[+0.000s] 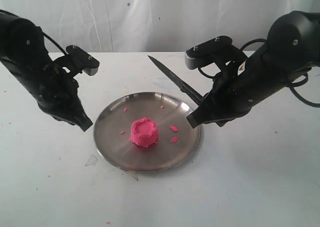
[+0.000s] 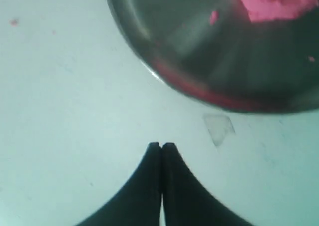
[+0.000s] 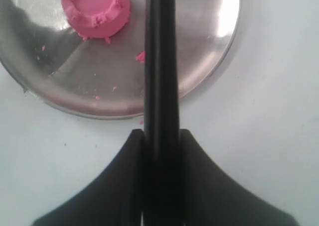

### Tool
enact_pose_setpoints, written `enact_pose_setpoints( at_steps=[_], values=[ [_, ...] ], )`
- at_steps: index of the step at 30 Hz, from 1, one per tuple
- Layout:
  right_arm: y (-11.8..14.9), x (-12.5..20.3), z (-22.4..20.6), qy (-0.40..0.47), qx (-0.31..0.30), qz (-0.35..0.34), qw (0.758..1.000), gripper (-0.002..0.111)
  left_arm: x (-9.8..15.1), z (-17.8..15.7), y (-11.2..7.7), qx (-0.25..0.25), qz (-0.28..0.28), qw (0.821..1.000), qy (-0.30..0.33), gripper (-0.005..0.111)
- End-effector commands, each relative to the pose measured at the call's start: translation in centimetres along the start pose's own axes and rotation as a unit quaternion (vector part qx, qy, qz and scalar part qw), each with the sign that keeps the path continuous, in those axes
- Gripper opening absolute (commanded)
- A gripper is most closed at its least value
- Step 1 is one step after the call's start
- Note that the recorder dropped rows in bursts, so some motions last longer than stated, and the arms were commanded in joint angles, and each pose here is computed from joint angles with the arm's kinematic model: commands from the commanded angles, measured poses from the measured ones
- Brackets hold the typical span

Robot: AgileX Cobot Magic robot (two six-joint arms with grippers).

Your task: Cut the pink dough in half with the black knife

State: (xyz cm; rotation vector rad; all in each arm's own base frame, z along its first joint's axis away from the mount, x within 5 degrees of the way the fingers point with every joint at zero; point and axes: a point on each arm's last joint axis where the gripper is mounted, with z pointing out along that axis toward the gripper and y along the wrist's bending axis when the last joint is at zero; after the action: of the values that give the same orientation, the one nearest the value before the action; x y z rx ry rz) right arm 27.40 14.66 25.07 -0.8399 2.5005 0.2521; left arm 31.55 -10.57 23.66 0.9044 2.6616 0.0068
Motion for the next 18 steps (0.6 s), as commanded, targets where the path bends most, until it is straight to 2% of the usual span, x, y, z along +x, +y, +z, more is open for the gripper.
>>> enact_pose_setpoints(
  at_steps=[1, 4, 11, 15, 18],
  values=[
    [0.3, 0.4, -0.1, 0.029, -0.012, -0.002, 1.000, 0.000, 0.6, -1.5, -1.4, 0.075, -0.010, 0.995, 0.070, 0.000],
    [0.9, 0.6, -0.1, 0.041, -0.016, -0.018, 0.999, 0.000, 0.5, -1.5, -1.7, 0.095, 0.009, 0.993, 0.064, 0.000],
    [2.4, 0.1, 0.3, 0.045, -0.030, -0.070, 0.996, 0.000, -1.3, -1.4, -1.0, 0.052, -0.006, 0.998, -0.036, 0.000],
    [2.2, -0.9, 3.2, 0.060, -0.037, -0.104, 0.992, 0.000, -2.6, -1.5, -0.3, 0.019, -0.007, 0.994, -0.109, 0.000],
    [2.2, -0.6, 6.3, 0.101, -0.055, -0.096, 0.989, 0.000, -3.7, -1.8, 0.2, -0.009, -0.011, 0.985, -0.170, 0.000]
  ],
)
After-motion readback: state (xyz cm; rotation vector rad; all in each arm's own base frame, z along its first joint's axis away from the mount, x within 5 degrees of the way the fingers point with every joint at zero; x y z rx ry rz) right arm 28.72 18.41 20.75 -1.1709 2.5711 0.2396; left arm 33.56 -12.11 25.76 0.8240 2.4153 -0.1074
